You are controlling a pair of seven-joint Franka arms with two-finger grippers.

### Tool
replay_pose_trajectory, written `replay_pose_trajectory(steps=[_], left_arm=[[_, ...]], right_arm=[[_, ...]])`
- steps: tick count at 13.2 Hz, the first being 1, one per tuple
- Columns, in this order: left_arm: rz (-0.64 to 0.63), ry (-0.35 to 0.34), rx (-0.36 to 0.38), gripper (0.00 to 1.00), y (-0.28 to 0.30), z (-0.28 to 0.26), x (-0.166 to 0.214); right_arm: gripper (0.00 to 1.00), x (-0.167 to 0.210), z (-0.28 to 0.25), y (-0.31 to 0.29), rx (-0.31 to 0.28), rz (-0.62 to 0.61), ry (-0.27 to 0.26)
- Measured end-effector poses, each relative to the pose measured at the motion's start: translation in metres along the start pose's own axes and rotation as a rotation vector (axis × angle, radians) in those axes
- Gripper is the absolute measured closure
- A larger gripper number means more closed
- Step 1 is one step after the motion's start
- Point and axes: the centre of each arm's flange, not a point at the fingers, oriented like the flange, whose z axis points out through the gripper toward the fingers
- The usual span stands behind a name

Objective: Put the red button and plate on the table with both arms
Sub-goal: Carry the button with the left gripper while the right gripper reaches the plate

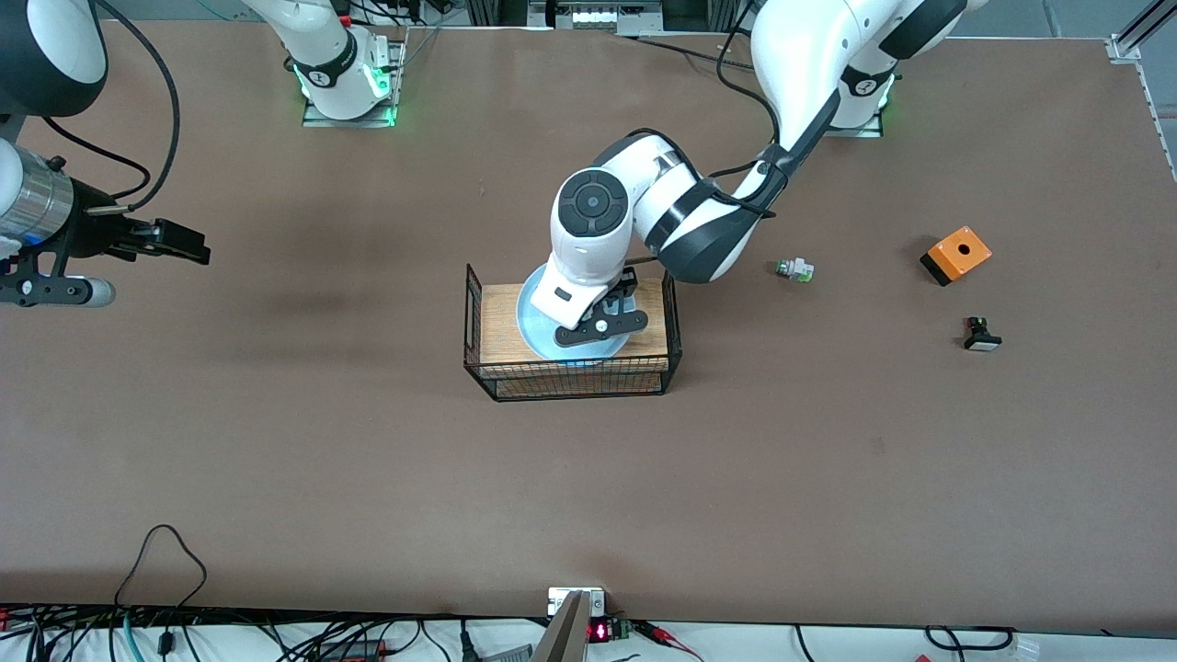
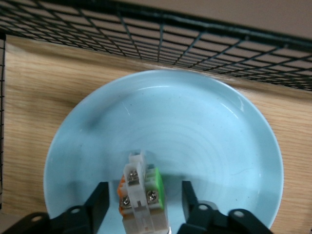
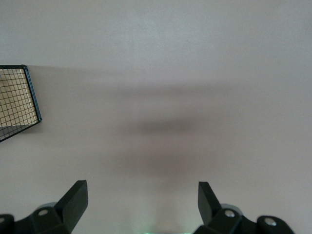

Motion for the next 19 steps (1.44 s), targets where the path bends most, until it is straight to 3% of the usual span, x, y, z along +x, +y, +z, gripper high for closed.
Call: replay_pose_trajectory(steps=[2, 3, 7, 9, 15, 19], left_arm=[[0.000, 0.002, -0.004, 0.61, 0.001, -0.002, 0.000], [-0.001, 0.004, -0.007, 0.67, 0.001, -0.004, 0.001], [0.000, 0.004, -0.006, 0.66, 0.001, -0.014, 0.000], [0.004, 0.010, -0.004, 0.66, -0.001, -0.036, -0.005], [0.053, 0.088, -0.011, 0.66, -0.029, -0.161, -0.025], [0.173, 0.101, 0.041, 0.66, -0.112, -0.214, 0.038]], right_arm=[[0.00, 0.000, 0.000, 0.000, 0.000, 0.000, 0.000], [0.00, 0.000, 0.000, 0.000, 0.000, -0.001, 0.000], [0.00, 0.000, 0.000, -0.002, 0.012, -0.001, 0.000], [0.00, 0.000, -0.001, -0.007, 0.059, 0.028, -0.004], [0.00, -0.009, -0.007, -0.070, 0.113, 0.285, -0.021], [0.00, -0.017, -0.002, -0.120, 0.107, 0.350, -0.038]])
